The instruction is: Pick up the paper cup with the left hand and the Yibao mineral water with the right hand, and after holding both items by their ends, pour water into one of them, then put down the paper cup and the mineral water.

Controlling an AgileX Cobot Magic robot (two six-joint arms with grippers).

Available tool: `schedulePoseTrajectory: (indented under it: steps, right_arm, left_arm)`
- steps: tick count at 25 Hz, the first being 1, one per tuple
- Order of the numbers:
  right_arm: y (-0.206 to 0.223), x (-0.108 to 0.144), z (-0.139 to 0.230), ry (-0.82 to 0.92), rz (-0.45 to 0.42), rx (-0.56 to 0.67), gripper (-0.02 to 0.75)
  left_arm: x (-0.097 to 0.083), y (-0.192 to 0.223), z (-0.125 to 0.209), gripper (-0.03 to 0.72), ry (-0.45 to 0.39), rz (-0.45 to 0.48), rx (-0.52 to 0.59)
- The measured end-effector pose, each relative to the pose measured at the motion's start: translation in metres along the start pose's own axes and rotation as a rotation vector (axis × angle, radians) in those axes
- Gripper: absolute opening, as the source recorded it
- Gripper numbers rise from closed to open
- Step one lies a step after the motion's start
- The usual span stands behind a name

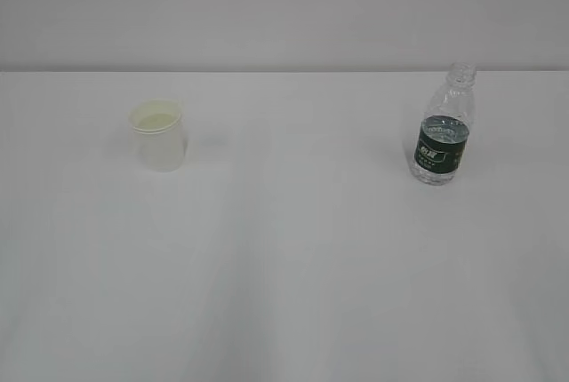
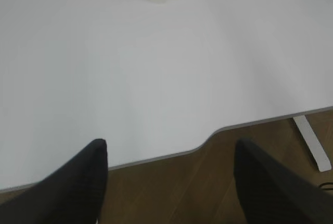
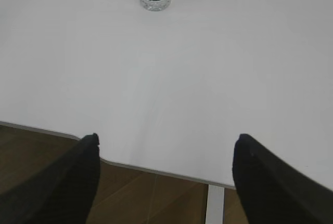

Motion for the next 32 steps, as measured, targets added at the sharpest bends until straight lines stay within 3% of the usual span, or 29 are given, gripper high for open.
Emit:
schedulePoseTrajectory:
  steps: [21, 27, 32]
  right_arm:
    - [0.000, 0.000, -0.001, 0.002, -0.001, -0.004, 0.594]
    - [0.000, 0.000, -0.001, 0.002, -0.001, -0.006, 0.661]
    - [0.000, 0.000, -0.001, 0.002, -0.001, -0.006, 0.679]
  left_arm:
    - [0.007, 0.019, 0.006, 0.512, -0.006, -0.023, -0.007]
    - [0.007, 0.019, 0.006, 0.659, -0.006, -0.023, -0.007]
    - [0.007, 0.019, 0.006, 0.687, -0.006, -0.023, -0.007]
Point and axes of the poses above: a point on each arm's last joint axis where the gripper is mounted, y pointing out along that axis toward the gripper, x along the wrist's bending axis when the last joint is at zero, z = x × y, the point moved 6 cm from there along y, pointing out along that axis toward the gripper, and after that the axes turned 1 degree about -y, right-handed, at the moved point
